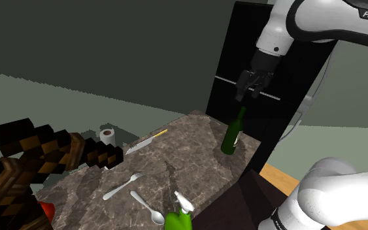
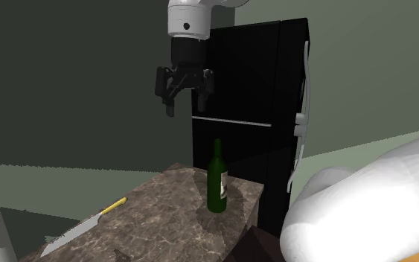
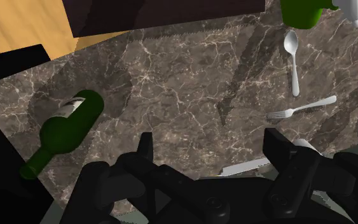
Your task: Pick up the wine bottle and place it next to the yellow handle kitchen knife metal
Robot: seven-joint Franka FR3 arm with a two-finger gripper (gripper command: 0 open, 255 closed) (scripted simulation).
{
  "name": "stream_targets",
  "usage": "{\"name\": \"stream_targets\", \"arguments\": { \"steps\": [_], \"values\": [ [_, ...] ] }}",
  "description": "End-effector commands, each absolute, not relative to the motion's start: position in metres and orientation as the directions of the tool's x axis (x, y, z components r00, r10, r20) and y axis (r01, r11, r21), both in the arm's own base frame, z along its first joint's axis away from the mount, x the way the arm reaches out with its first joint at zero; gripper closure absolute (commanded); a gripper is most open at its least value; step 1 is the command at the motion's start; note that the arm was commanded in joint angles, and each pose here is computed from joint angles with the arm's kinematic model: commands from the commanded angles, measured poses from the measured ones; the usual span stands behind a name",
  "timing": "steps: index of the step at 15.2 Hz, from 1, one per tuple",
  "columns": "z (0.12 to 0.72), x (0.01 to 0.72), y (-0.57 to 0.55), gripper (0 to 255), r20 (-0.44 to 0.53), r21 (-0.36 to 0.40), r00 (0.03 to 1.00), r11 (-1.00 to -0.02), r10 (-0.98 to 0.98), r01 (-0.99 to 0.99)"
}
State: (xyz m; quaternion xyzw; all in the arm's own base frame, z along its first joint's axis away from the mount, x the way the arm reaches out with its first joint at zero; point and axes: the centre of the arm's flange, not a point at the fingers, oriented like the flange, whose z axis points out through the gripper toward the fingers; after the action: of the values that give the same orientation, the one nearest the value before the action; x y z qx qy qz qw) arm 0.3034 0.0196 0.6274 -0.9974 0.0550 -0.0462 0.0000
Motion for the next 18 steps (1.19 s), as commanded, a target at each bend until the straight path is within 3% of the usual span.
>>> {"name": "stream_targets", "arguments": {
  "steps": [1, 18],
  "values": [
    [0.627, 0.303, 0.020, 0, 0.092, -0.005, 0.990, -0.994, -0.110, -0.110],
    [0.529, 0.383, -0.171, 0, 0.068, -0.026, 0.991, -0.993, -0.116, -0.115]
  ]
}}
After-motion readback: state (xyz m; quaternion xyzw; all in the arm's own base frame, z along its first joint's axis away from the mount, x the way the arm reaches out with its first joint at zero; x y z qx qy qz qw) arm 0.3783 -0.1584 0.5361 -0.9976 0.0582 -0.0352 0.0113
